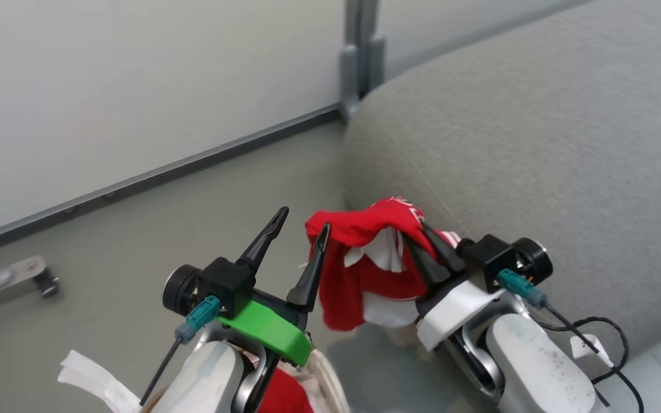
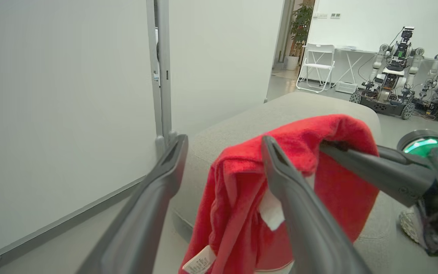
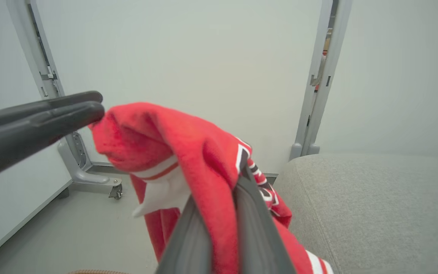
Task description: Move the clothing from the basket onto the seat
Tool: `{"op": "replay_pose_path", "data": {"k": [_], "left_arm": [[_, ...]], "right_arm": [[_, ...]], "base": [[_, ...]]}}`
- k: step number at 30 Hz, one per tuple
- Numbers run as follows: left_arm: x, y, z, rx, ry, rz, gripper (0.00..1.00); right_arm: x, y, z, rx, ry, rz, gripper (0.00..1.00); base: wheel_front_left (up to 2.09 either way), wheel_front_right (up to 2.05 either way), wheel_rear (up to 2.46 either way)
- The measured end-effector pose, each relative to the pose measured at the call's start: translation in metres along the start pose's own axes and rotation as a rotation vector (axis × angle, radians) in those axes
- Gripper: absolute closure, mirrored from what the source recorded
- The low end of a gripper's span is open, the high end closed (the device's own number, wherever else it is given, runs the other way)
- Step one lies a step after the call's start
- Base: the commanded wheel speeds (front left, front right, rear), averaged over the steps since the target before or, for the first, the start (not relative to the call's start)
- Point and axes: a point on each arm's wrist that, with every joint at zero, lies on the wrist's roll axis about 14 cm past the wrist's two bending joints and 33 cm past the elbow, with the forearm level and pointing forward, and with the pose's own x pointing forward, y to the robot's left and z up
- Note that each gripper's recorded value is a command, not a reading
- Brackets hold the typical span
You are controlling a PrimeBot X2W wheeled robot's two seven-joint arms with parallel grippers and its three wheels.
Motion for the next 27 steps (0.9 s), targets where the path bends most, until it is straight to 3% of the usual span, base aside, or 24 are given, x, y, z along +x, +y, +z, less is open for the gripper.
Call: {"op": "replay_pose_path", "data": {"k": [5, 12, 27], "left_arm": [[0.02, -0.038, -0.024, -0.036, 0.053, -0.141, 0.0], [0.031, -0.045, -0.052, -0.075, 0.113, -0.202, 0.0], [0.025, 0.015, -0.11, -0.136, 0.2, -0.174, 0.0]], "right_arm": [[-0.031, -0.057, 0.009, -0.033, -0.015, -0.19, 1.0], [-0.048, -0.104, 0.027, -0.118, -0.039, -0.329, 1.0], [0.057, -0.207, 0.116, -0.64, -0.105, -0.373, 1.0]], "base": [[0.0, 0.0, 0.0], [0.0, 0.0, 0.0], [0.0, 0.0, 0.0]]}}
